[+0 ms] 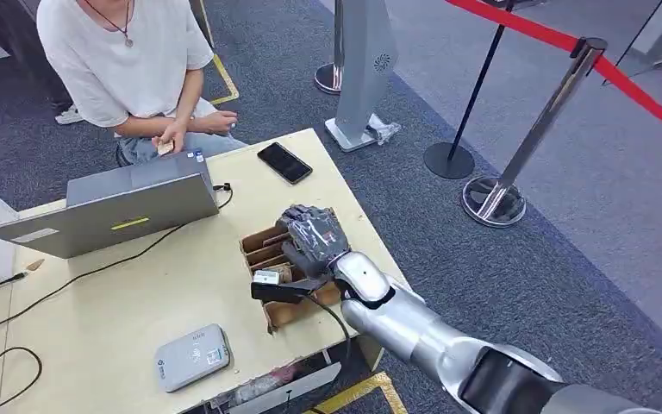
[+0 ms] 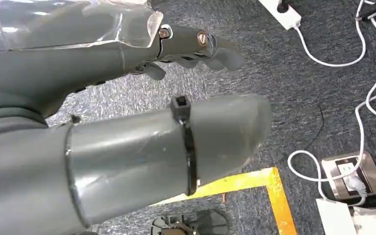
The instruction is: Pass the card to the sensor for recognition and then transmit it.
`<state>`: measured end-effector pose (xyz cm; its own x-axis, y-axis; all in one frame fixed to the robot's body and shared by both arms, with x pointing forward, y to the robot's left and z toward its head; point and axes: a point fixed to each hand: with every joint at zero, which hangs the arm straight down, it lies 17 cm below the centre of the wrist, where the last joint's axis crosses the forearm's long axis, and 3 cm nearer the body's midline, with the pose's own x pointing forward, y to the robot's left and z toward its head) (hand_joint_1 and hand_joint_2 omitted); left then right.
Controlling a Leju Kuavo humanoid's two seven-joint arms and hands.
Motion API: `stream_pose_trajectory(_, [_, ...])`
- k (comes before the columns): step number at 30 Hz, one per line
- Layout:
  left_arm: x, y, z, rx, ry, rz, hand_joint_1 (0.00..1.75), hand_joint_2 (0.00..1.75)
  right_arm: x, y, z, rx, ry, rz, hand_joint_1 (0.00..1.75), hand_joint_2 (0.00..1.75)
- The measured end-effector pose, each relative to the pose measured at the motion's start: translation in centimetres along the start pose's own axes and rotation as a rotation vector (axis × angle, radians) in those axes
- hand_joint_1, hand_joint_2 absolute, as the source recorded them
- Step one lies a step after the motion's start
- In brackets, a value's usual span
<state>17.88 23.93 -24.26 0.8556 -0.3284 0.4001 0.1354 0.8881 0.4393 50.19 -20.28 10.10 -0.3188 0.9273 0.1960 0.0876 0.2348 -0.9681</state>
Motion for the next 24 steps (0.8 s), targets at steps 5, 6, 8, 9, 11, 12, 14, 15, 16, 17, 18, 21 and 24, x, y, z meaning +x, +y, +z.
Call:
stream_pose_trajectory(5, [0.4, 0.3, 0.0, 0.022, -0.023, 0.003, 0.0, 0.0, -0.1, 0.2, 0.1, 0.008, 0.004, 0.002, 1.69, 1.75])
stream_pose_trajectory(6, [0.6, 0.5, 0.1, 0.037, -0.036, 0.004, 0.0, 0.0, -0.1, 0.2, 0.1, 0.007, 0.005, 0.002, 1.69, 1.75])
stream_pose_trajectory(8, [0.7, 0.5, 0.2, 0.051, -0.049, 0.004, 0.0, 0.0, -0.2, 0.2, 0.1, 0.006, 0.007, 0.001, 1.75, 1.75])
stream_pose_trajectory(9, [0.8, 0.4, 0.3, 0.053, -0.051, 0.004, 0.0, 0.0, -0.2, 0.2, 0.2, 0.006, 0.008, 0.001, 1.75, 1.75])
stream_pose_trajectory(11, [0.8, 0.2, 0.4, 0.051, -0.052, 0.005, 0.0, 0.0, -0.3, 0.2, 0.2, 0.006, 0.009, 0.0, 1.75, 1.75])
stream_pose_trajectory(12, [0.8, 0.2, 0.4, 0.051, -0.053, 0.006, 0.0, 0.0, -0.3, 0.4, 0.3, 0.009, 0.01, -0.001, 1.75, 1.75])
stream_pose_trajectory(14, [0.8, 0.2, 0.4, 0.051, -0.055, 0.006, 0.0, 0.0, -0.3, 0.5, 0.4, 0.01, 0.01, -0.002, 1.75, 1.75])
stream_pose_trajectory(15, [0.9, 0.2, 0.4, 0.051, -0.056, 0.006, 0.0, 0.0, -0.3, 0.5, 0.4, 0.009, 0.01, -0.002, 1.75, 1.75])
stream_pose_trajectory(16, [0.9, 0.2, 0.5, 0.05, -0.057, 0.006, 0.0, 0.0, -0.3, 0.5, 0.4, 0.009, 0.01, -0.002, 1.75, 1.75])
stream_pose_trajectory(17, [0.9, 0.2, 0.5, 0.051, -0.058, 0.006, 0.0, 0.0, -0.2, 0.5, 0.5, 0.008, 0.009, -0.003, 1.75, 1.75])
stream_pose_trajectory(18, [0.9, 0.2, 0.5, 0.051, -0.058, 0.006, 0.0, 0.0, -0.2, 0.5, 0.5, 0.007, 0.007, -0.003, 1.75, 1.75])
stream_pose_trajectory(21, [0.9, 0.2, 0.5, 0.053, -0.057, 0.008, 0.0, 0.0, 0.1, 0.1, 0.4, -0.007, -0.001, -0.005, 1.75, 1.75])
stream_pose_trajectory(24, [0.9, 0.2, 0.5, 0.054, -0.056, 0.01, 0.0, 0.0, 0.6, -0.9, 0.2, -0.037, -0.017, -0.009, 1.75, 1.75])
